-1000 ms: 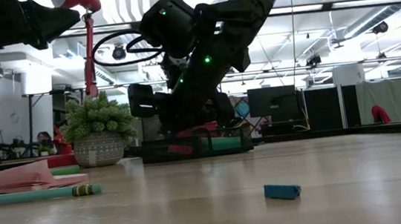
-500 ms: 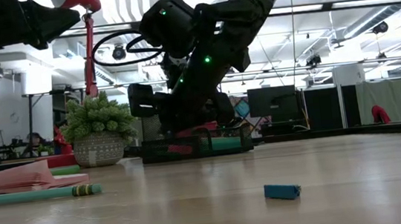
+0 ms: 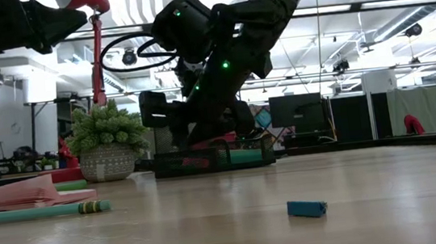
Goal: Pick and place office supplies into organizer
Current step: Put the blue binder clip into the desk organizer
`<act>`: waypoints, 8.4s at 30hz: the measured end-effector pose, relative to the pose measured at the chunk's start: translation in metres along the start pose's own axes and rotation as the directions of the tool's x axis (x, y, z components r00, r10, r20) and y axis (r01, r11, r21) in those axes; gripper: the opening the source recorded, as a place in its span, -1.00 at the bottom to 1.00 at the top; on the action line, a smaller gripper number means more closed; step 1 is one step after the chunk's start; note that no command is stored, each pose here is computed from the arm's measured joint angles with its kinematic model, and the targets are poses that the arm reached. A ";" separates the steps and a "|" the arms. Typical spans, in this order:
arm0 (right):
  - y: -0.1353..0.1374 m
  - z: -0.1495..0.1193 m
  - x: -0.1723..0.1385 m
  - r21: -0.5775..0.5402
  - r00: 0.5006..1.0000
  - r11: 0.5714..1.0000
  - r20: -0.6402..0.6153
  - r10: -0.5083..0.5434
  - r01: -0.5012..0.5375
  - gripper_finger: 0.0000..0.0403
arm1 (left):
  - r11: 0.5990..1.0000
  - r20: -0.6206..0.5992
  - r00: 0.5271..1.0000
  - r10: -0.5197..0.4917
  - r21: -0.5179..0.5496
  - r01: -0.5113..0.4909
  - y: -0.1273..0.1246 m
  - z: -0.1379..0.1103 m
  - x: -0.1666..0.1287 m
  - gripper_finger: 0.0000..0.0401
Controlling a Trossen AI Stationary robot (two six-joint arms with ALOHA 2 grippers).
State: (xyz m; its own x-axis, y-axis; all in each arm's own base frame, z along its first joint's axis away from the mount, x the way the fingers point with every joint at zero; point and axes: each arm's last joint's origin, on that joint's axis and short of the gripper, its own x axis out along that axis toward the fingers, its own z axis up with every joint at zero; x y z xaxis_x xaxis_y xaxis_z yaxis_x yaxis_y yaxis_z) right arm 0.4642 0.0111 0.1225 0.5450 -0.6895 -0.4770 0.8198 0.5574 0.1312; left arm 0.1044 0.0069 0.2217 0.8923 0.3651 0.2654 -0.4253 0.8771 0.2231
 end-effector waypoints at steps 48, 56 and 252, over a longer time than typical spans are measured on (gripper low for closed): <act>0.025 0.002 -0.037 -0.048 0.958 0.974 -0.197 0.210 -0.223 -0.37 | 1.000 0.000 1.000 0.000 0.000 0.000 0.000 0.000 0.000 -0.31; 0.033 0.001 -0.075 -0.098 0.943 0.961 -0.241 0.230 -0.259 -0.37 | 1.000 0.000 1.000 0.000 0.000 0.000 0.000 0.000 0.000 -0.31; 0.037 -0.093 -0.168 -0.416 0.325 -0.266 -0.887 0.327 -0.870 -0.72 | 1.000 -0.021 1.000 0.000 0.001 0.000 -0.001 -0.003 0.001 -0.31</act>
State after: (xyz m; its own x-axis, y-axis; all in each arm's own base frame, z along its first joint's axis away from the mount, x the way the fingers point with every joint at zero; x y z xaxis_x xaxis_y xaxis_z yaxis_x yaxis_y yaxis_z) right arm 0.3863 0.1907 0.1267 0.2894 0.3688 -0.8833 -0.7649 0.6439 0.0182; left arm 0.1067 0.0070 0.2192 0.8954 0.3714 0.2456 -0.4252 0.8770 0.2240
